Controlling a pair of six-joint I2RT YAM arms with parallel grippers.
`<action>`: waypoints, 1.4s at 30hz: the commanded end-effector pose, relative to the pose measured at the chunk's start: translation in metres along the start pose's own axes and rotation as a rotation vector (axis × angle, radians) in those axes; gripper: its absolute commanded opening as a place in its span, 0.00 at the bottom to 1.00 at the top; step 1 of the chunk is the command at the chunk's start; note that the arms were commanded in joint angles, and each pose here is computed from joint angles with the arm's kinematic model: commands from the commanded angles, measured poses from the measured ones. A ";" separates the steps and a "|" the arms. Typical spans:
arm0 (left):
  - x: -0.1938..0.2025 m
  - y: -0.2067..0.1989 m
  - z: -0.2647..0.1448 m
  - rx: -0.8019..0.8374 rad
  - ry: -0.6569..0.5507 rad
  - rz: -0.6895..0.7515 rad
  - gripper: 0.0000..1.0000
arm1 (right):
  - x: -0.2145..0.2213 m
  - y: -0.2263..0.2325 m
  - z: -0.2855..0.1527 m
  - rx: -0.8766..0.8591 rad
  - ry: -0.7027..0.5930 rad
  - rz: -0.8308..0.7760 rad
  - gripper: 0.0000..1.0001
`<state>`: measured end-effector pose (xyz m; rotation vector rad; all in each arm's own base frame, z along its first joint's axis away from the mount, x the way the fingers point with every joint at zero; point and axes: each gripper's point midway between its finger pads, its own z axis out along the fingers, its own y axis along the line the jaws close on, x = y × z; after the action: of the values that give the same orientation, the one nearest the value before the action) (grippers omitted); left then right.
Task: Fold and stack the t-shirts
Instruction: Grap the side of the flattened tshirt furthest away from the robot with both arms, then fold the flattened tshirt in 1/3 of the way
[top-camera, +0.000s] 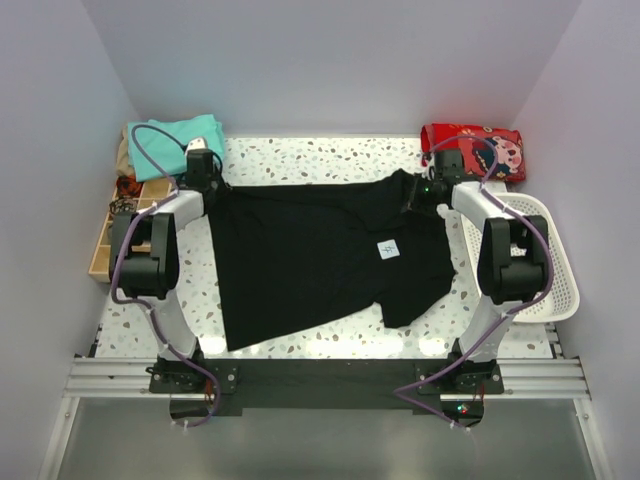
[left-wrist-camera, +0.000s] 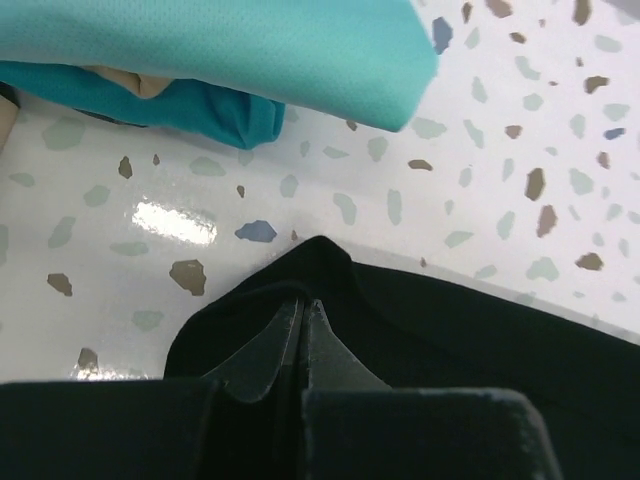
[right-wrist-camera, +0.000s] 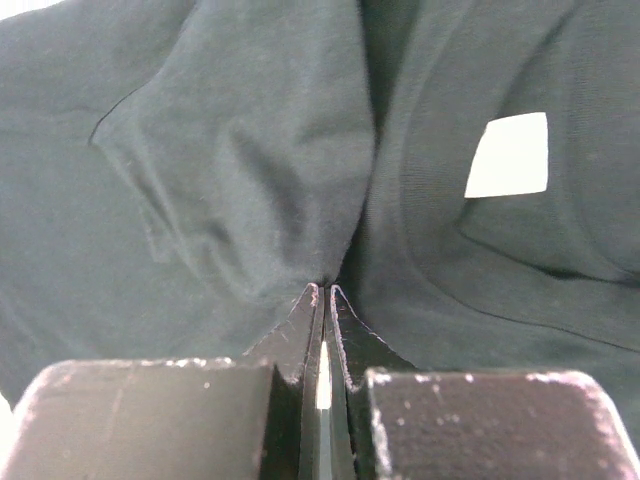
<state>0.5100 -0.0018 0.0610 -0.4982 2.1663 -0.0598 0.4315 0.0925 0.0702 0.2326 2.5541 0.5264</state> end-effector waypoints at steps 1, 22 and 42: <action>-0.050 -0.019 -0.046 0.065 -0.136 0.013 0.00 | -0.036 0.005 -0.037 0.061 -0.157 -0.042 0.00; 0.011 0.021 -0.078 -0.028 -0.026 0.009 0.00 | -0.089 -0.066 -0.097 0.315 -0.334 0.116 0.00; 0.021 0.015 -0.108 0.036 0.055 0.006 0.00 | -0.057 -0.036 -0.124 0.181 -0.211 0.094 0.00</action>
<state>0.4126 -0.0085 0.0866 -0.4695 2.2569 -0.0647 0.4317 0.0008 0.1668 0.4898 2.3706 0.2589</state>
